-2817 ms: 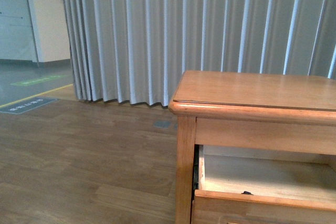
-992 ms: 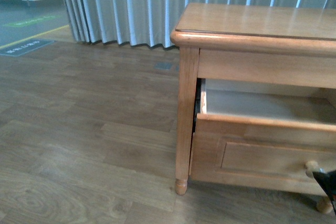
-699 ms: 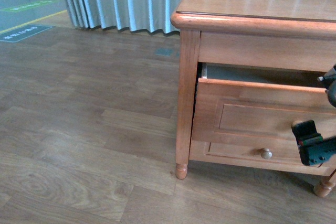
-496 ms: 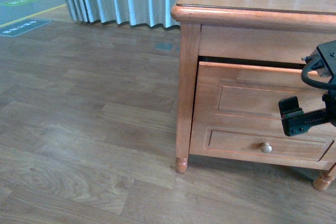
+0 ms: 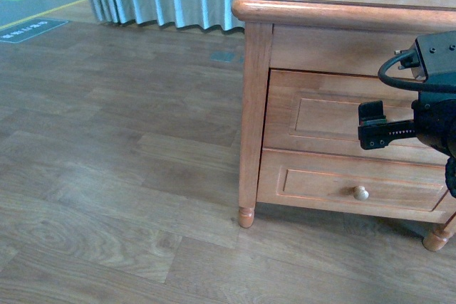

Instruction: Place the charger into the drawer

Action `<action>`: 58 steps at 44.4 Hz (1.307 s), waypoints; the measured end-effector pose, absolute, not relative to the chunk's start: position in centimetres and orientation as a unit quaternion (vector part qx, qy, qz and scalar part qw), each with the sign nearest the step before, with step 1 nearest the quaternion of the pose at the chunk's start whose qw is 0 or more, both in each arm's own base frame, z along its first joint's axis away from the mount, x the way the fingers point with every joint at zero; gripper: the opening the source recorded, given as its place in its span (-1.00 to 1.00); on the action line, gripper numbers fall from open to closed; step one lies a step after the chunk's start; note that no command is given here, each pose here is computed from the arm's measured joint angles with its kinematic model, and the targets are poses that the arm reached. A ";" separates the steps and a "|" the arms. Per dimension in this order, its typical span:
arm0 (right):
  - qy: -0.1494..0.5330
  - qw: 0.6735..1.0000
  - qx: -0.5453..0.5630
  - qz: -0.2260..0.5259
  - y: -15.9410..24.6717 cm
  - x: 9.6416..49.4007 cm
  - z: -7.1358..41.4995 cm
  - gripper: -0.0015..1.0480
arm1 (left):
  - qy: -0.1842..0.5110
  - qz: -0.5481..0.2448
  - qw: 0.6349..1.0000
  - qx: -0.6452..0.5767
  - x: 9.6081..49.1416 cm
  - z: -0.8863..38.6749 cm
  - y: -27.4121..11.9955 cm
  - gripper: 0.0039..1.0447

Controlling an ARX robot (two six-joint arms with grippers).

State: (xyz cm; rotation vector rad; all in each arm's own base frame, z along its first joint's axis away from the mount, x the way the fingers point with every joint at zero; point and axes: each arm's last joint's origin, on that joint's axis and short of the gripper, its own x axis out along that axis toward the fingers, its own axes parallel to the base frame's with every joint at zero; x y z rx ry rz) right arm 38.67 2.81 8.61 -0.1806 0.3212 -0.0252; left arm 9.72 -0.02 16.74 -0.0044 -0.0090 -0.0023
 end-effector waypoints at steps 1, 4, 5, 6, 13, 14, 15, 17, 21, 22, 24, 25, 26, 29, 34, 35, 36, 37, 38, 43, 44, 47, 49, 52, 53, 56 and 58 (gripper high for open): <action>0.155 0.984 -0.086 -0.007 2.7 38.4 8.8 0.84 | -0.004 -0.001 1.000 -0.002 9.7 16.7 0.0 0.89; 0.144 0.986 -0.084 0.003 2.2 37.3 9.7 0.84 | -0.004 -0.001 1.000 -0.002 9.7 16.7 0.0 0.89; 0.135 0.987 -0.083 0.007 2.0 36.5 10.5 0.84 | -0.004 -0.001 1.000 -0.002 9.7 16.7 0.0 0.89; 0.129 0.988 -0.082 0.009 1.8 36.0 11.1 0.84 | -0.004 -0.001 1.000 -0.002 9.7 16.7 0.0 0.89; 0.092 0.993 -0.077 0.010 0.5 32.0 14.3 0.84 | -0.004 -0.001 1.000 -0.002 9.7 16.7 0.0 0.89; 0.090 0.993 -0.077 0.010 0.3 31.2 14.7 0.84 | -0.004 -0.001 1.000 -0.002 9.7 16.7 0.0 0.89; 0.089 0.993 -0.076 0.009 0.2 30.8 14.9 0.84 | -0.004 -0.001 1.000 -0.002 9.7 16.7 0.0 0.89; 0.090 0.993 -0.075 0.005 -0.4 29.2 15.4 0.84 | -0.004 -0.001 1.000 -0.002 9.7 16.7 0.0 0.89; 0.097 0.993 -0.067 -0.012 -1.7 25.2 16.6 0.84 | -0.004 -0.001 1.000 -0.002 9.7 16.7 0.0 0.89; 0.095 0.993 -0.065 -0.018 -2.0 24.3 17.0 0.84 | -0.004 -0.001 1.000 -0.002 9.7 16.7 0.0 0.89; 0.086 0.994 -0.061 -0.027 -2.4 22.6 17.9 0.84 | -0.004 -0.001 1.000 -0.002 9.7 16.7 0.0 0.89; 0.077 0.995 -0.059 -0.032 -2.6 21.6 18.5 0.84 | -0.004 -0.001 1.000 -0.002 9.7 16.7 0.0 0.89; 0.066 0.996 -0.056 -0.036 -2.8 20.5 19.2 0.84 | -0.004 -0.001 1.000 -0.002 9.7 16.7 0.0 0.89; 0.038 0.997 -0.047 -0.049 -3.3 18.0 20.6 0.84 | -0.004 -0.001 1.000 -0.002 9.7 16.7 0.0 0.89; -0.010 0.997 -0.047 -0.063 -3.3 16.2 22.2 0.84 | -0.004 -0.001 1.000 -0.002 9.7 16.7 0.0 0.89; -0.011 0.997 -0.046 -0.063 -3.3 16.2 22.2 0.84 | -0.004 -0.001 1.000 -0.002 9.7 16.7 0.0 0.89; -0.011 0.997 -0.046 -0.062 -3.3 16.2 22.2 0.84 | -0.004 -0.001 1.000 -0.002 9.7 16.7 0.0 0.89; -0.008 0.998 -0.040 -0.053 -3.3 16.2 22.1 0.81 | -0.004 -0.001 1.000 -0.002 9.7 16.7 0.0 0.89; -0.003 0.999 -0.032 -0.034 -3.2 16.2 21.9 0.74 | -0.004 -0.001 1.000 -0.002 9.7 16.7 0.0 0.89; 0.005 1.000 -0.015 -0.007 -2.7 15.6 20.9 0.42 | -0.004 -0.001 1.000 -0.002 9.7 16.7 0.0 0.89; 0.004 1.000 -0.013 -0.006 -2.6 15.4 20.8 0.35 | -0.004 -0.001 1.000 -0.002 9.7 16.7 0.0 0.89; 0.003 1.000 -0.010 -0.004 -2.2 15.0 20.4 0.15 | -0.004 -0.001 1.000 -0.002 9.7 16.7 0.0 0.89; 0.002 1.000 -0.008 -0.004 -2.1 14.8 20.1 0.01 | -0.004 -0.001 1.000 -0.002 9.7 16.7 0.0 0.89; 0.002 1.000 -0.007 -0.003 -1.7 14.3 19.6 -0.27 | -0.004 -0.001 1.000 -0.002 9.7 16.7 0.0 0.89; 0.003 1.000 -0.006 -0.003 -1.6 14.1 19.4 -0.37 | -0.004 -0.001 1.000 -0.002 9.7 16.7 0.0 0.89; 0.003 1.000 -0.006 -0.004 -1.3 13.7 18.9 -0.66 | -0.004 -0.001 1.000 -0.002 9.7 16.7 0.0 0.89; 0.004 1.000 -0.006 -0.010 -0.9 13.4 18.6 -0.88 | -0.004 -0.001 1.000 -0.002 9.7 16.7 0.0 0.89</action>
